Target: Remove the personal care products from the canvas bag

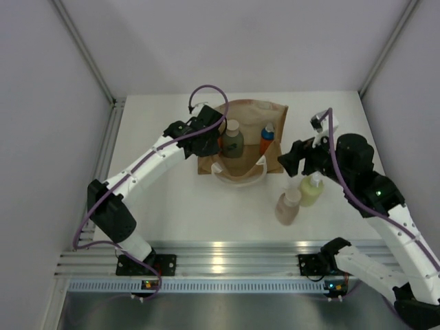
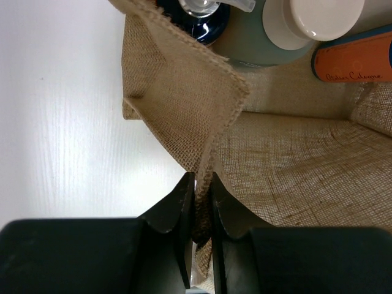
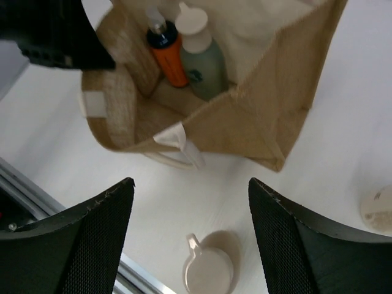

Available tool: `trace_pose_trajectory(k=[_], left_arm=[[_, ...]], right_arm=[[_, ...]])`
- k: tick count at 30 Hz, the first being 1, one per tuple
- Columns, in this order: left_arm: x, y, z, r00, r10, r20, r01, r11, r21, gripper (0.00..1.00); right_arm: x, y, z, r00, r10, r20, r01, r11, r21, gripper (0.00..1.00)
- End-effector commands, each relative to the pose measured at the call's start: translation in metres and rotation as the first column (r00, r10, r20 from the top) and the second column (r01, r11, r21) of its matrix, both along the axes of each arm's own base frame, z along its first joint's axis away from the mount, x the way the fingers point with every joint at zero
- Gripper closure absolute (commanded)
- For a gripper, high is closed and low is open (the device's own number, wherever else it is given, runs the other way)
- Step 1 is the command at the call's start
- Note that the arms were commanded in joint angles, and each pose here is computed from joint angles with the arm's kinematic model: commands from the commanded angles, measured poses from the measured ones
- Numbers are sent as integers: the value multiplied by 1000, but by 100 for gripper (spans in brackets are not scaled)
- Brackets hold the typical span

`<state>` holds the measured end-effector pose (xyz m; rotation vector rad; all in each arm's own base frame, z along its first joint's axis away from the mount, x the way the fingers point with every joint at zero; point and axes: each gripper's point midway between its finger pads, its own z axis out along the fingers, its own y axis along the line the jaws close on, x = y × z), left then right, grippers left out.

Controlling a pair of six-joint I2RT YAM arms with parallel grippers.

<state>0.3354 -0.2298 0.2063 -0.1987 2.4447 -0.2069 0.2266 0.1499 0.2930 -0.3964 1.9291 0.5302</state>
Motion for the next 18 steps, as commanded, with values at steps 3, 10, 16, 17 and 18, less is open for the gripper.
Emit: trace_pose_trajectory(k=[3, 10, 16, 17, 18], left_arm=[[-9, 18, -13, 991, 127, -28, -128, 992, -1, 100], [-11, 13, -15, 990, 130, -46, -131, 991, -27, 100], [-11, 8, -22, 990, 122, -72, -125, 992, -32, 100], [-11, 8, -22, 990, 122, -73, -125, 992, -31, 100], [-10, 8, -22, 990, 121, -72, -123, 992, -29, 100]], right_arm=[[41, 39, 66, 994, 74, 81, -80, 995, 65, 27], [78, 74, 80, 980, 162, 114, -170, 983, 69, 25], [107, 91, 70, 981, 168, 99, -175, 982, 65, 24], [111, 93, 66, 981, 167, 96, -174, 983, 62, 24], [119, 97, 62, 982, 170, 88, -175, 983, 58, 24]])
